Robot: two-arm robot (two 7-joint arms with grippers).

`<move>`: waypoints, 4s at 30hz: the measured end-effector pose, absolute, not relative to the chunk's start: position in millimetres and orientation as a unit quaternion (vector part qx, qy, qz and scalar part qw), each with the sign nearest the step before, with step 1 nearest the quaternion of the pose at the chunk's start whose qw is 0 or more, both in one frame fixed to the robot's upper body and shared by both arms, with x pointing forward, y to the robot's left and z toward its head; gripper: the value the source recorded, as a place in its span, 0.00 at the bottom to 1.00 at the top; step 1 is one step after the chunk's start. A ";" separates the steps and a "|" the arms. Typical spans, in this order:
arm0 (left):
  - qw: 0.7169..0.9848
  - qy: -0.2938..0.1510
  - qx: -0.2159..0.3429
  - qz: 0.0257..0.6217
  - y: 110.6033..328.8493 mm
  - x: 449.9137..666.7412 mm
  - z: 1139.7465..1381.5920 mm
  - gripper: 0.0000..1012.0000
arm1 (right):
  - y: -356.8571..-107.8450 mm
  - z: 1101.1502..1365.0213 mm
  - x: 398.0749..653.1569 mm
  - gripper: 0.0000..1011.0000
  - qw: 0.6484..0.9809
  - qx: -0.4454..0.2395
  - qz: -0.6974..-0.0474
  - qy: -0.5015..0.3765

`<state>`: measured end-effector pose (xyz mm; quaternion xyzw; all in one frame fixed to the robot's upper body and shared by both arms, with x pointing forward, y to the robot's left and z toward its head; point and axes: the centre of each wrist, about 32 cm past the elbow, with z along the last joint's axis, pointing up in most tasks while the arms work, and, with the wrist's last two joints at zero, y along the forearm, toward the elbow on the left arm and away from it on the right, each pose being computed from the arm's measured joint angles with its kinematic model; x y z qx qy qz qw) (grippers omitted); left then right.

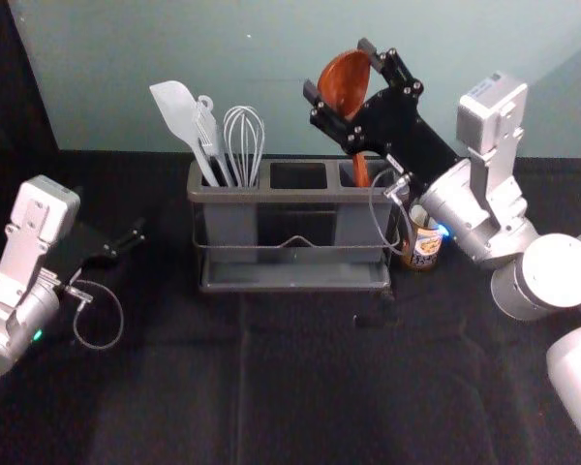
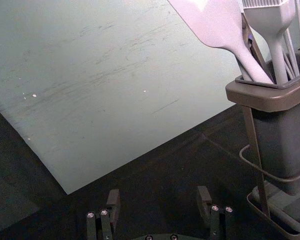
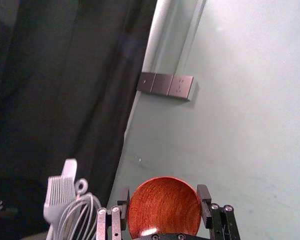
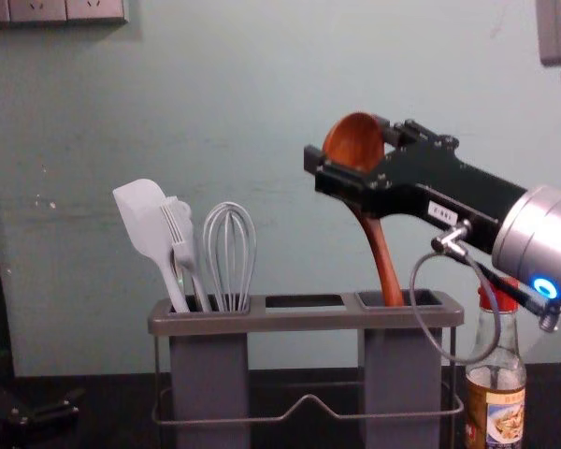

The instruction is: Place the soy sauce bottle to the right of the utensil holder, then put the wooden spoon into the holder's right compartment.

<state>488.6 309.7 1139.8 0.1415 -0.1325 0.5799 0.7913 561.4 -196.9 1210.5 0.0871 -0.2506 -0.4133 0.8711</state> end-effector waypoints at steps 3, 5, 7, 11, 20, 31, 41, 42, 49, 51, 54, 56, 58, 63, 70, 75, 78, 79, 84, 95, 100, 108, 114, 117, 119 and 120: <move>0.791 -0.132 0.141 0.580 309.7 488.6 1139.8 0.99 | -198.5 1205.8 561.2 0.83 0.873 0.077 -0.412 -0.250; 0.791 -0.132 0.142 0.580 309.7 488.6 1139.8 0.99 | -199.3 1203.8 561.0 0.83 0.874 0.072 -0.411 -0.250; 0.791 -0.132 0.142 0.580 309.7 488.6 1139.8 0.99 | -200.4 1201.2 560.4 0.83 0.875 0.067 -0.410 -0.249; 0.791 -0.132 0.141 0.580 309.7 488.6 1139.8 0.99 | -201.9 1197.0 559.6 0.83 0.876 0.059 -0.409 -0.247; 0.791 -0.132 0.141 0.580 309.7 488.6 1139.8 0.99 | -202.9 1189.3 558.3 0.83 0.878 0.052 -0.412 -0.239; 0.791 -0.132 0.141 0.580 309.7 488.6 1139.8 0.99 | -204.6 1181.2 554.3 0.83 0.878 0.049 -0.416 -0.230; 0.791 -0.132 0.142 0.580 309.7 488.6 1139.8 0.99 | -204.1 1185.4 552.4 0.97 0.875 0.061 -0.422 -0.231; 0.791 -0.132 0.141 0.580 309.7 488.6 1139.8 0.99 | -204.1 1186.5 552.3 0.99 0.874 0.062 -0.422 -0.233; 0.791 -0.132 0.142 0.580 309.7 488.6 1139.7 0.99 | -208.4 1195.2 548.5 0.99 0.864 0.072 -0.435 -0.245; 0.791 -0.132 0.141 0.580 309.7 488.6 1139.8 0.99 | -211.6 1196.7 545.7 0.99 0.860 0.075 -0.440 -0.247; 0.791 -0.132 0.141 0.580 309.7 488.6 1139.8 0.99 | -218.9 1197.7 540.9 0.99 0.852 0.079 -0.453 -0.249; 0.791 -0.132 0.141 0.580 309.7 488.6 1139.8 0.99 | -223.4 1197.4 538.7 0.99 0.847 0.081 -0.462 -0.250; 0.791 -0.132 0.141 0.580 309.7 488.6 1139.8 0.99 | -231.5 1196.9 536.0 0.99 0.837 0.086 -0.477 -0.254; 0.791 -0.132 0.141 0.580 309.7 488.6 1139.8 0.99 | -249.2 1193.2 531.2 0.99 0.808 0.093 -0.517 -0.266; 0.791 -0.132 0.141 0.580 309.7 488.6 1139.8 0.99 | -270.6 1183.9 522.9 0.99 0.754 0.091 -0.587 -0.281; 0.791 -0.132 0.141 0.580 309.7 488.6 1139.8 0.99 | -276.8 1173.8 516.8 0.99 0.717 0.075 -0.632 -0.285; 0.791 -0.132 0.141 0.580 309.7 488.6 1139.8 0.99 | -278.0 1168.0 511.8 0.99 0.712 0.055 -0.652 -0.255; 0.791 -0.132 0.141 0.580 309.7 488.6 1139.8 0.99 | -278.1 1166.3 509.1 0.99 0.710 0.040 -0.663 -0.235; 0.791 -0.132 0.141 0.580 309.7 488.6 1139.8 0.99 | -279.3 1160.6 503.9 0.99 0.706 -0.004 -0.684 -0.185; 0.791 -0.132 0.142 0.580 309.7 488.6 1139.8 0.99 | -283.4 1132.8 496.8 0.99 0.710 -0.069 -0.688 -0.134; 0.791 -0.132 0.141 0.580 309.7 488.6 1139.8 0.99 | -281.7 1121.6 494.3 0.99 0.715 -0.087 -0.683 -0.121; 0.791 -0.132 0.141 0.580 309.7 488.6 1139.8 0.99 | -279.7 1113.7 493.1 0.99 0.721 -0.100 -0.676 -0.112; 0.791 -0.132 0.141 0.580 309.7 488.6 1139.8 0.99 | -279.6 1113.5 493.1 0.99 0.722 -0.101 -0.675 -0.111; 0.791 -0.132 0.141 0.580 309.7 488.6 1139.8 0.99 | -279.6 1113.5 493.1 0.99 0.722 -0.101 -0.676 -0.111; 0.791 -0.132 0.141 0.580 309.7 488.6 1139.8 0.99 | -279.6 1113.5 493.1 0.99 0.722 -0.101 -0.676 -0.111; 0.791 -0.132 0.141 0.580 309.7 488.6 1139.8 0.99 | -279.6 1113.5 493.1 0.99 0.722 -0.101 -0.676 -0.111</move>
